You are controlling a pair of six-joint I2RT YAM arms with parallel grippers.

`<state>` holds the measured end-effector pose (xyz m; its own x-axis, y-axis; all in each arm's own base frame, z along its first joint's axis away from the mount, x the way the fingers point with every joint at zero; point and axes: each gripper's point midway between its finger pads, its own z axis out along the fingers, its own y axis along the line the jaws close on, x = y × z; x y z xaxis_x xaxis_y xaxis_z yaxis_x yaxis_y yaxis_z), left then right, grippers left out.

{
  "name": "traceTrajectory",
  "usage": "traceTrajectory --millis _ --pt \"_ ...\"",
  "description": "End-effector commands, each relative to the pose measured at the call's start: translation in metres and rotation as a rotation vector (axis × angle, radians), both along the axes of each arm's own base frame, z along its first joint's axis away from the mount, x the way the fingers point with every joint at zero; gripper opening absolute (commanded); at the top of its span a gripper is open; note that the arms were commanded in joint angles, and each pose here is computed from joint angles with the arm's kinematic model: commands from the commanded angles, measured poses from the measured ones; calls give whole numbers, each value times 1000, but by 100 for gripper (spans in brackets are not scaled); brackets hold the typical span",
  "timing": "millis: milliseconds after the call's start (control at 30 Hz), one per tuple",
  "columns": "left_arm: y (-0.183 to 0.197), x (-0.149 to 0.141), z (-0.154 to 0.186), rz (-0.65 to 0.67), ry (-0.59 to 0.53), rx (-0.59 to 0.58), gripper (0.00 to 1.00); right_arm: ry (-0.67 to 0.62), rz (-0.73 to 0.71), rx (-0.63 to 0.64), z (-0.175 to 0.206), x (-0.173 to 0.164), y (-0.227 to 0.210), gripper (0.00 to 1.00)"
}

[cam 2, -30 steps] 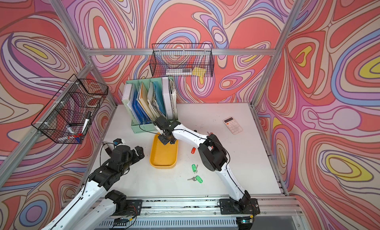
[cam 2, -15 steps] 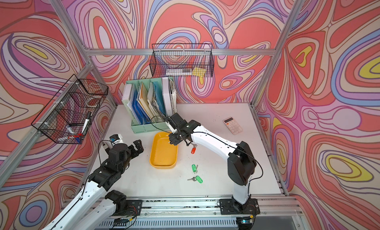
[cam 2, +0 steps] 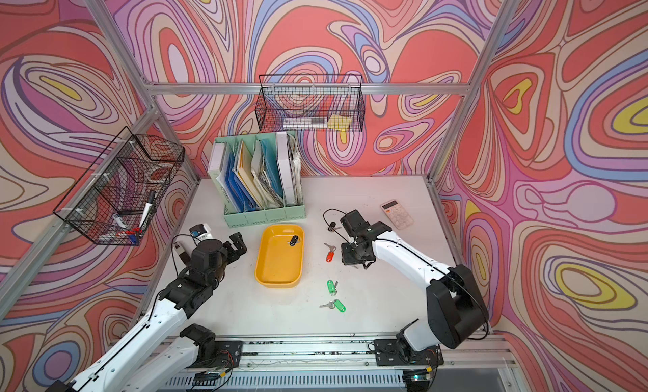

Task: Take the keys out of the storage box
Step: Place the key at the center of the board.

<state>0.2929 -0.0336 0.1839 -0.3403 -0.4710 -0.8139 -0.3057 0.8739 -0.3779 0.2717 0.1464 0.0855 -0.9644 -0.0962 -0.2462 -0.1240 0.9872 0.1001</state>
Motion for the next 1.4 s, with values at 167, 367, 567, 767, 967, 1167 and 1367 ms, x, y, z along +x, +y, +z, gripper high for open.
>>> traceTrajectory --millis 167,367,567,767,967,1167,1367 --pt "4 -2 2 13 -10 19 99 62 -171 -21 -29 -10 -24 0" --pt "3 -3 5 -3 -1 29 99 80 -247 -81 -41 -17 -42 0" --pt "1 -1 9 -24 22 63 99 51 -295 -94 -38 -20 -55 0" --pt "-4 3 9 -46 24 52 99 6 -224 -32 -24 -5 -41 13" --pt "-17 4 -2 -105 60 22 99 -109 -99 27 14 25 -21 28" --pt "-45 11 -10 -218 98 -57 98 -197 20 125 44 62 25 29" --pt "-63 13 -31 -279 186 -122 96 -222 200 85 48 78 94 32"
